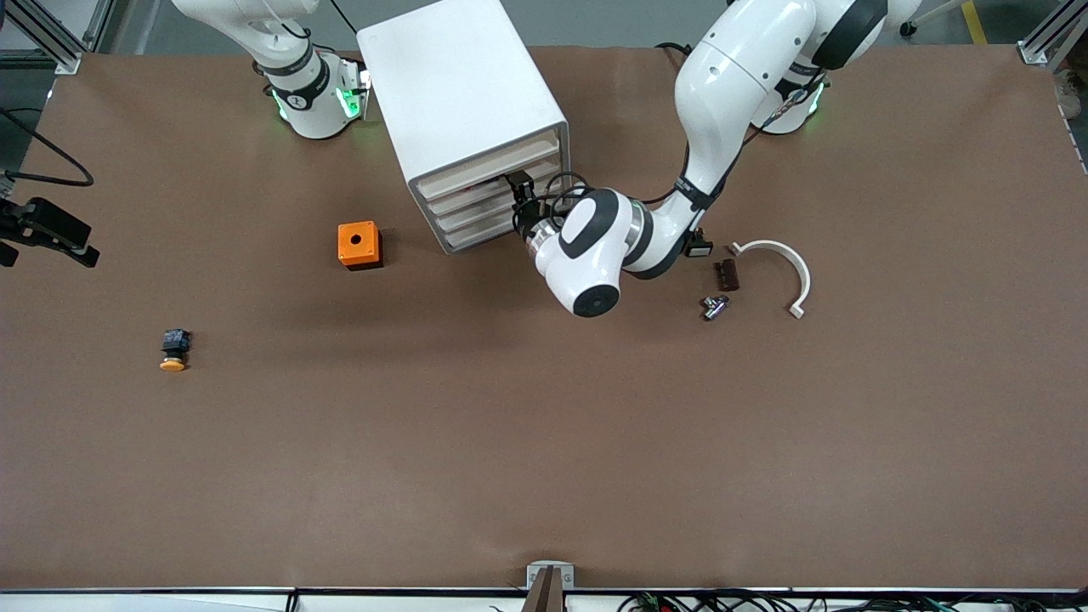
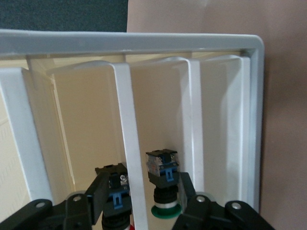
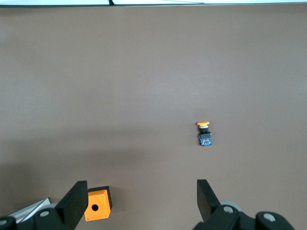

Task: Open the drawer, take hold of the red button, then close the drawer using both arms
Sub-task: 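Pull the drawer open with the left gripper while the right gripper approaches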

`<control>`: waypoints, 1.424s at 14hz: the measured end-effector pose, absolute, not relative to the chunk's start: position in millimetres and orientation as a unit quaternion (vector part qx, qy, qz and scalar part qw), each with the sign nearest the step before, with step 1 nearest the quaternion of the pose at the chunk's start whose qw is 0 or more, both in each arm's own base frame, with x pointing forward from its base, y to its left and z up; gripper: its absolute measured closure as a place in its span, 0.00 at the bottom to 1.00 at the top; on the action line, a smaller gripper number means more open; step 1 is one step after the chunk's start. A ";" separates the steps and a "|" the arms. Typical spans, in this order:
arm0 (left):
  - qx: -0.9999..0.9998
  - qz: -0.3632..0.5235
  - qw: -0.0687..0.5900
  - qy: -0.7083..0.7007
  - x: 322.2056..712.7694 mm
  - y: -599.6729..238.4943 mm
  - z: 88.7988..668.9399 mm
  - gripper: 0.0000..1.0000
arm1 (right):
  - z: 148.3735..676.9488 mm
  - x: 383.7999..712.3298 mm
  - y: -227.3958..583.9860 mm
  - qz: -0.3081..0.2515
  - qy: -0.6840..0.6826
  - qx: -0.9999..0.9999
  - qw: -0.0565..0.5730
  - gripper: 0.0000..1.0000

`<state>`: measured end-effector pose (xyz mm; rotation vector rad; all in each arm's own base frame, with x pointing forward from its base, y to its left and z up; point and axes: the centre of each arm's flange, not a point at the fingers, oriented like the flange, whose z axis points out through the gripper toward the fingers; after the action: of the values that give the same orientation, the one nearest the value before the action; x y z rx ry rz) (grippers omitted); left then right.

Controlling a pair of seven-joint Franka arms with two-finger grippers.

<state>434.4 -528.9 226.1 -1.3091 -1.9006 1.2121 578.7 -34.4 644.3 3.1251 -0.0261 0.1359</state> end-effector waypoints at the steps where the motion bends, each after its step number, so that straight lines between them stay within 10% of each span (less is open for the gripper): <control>1: -0.486 0.447 0.267 -0.701 429.7 -532.2 224.0 0.36 | 644.3 578.7 -34.4 0.043 -0.008 0.999 0.007 0.00; 3: -0.486 0.446 0.271 -0.701 427.0 -533.6 219.8 0.42 | 644.3 578.7 -34.4 0.043 -0.008 0.999 0.007 0.00; 7: -0.482 0.451 0.277 -0.698 426.8 -534.0 220.7 0.85 | 644.3 578.7 -34.4 0.043 -0.008 0.999 0.007 0.00; 20: -0.420 0.473 0.211 -0.745 534.9 -442.8 234.8 0.86 | 647.2 579.7 8.4 0.047 0.020 0.998 -0.046 0.00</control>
<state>534.9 -442.8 234.8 -1.1681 -2.0704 1.3136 579.7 8.4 647.2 3.2291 0.0646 0.1525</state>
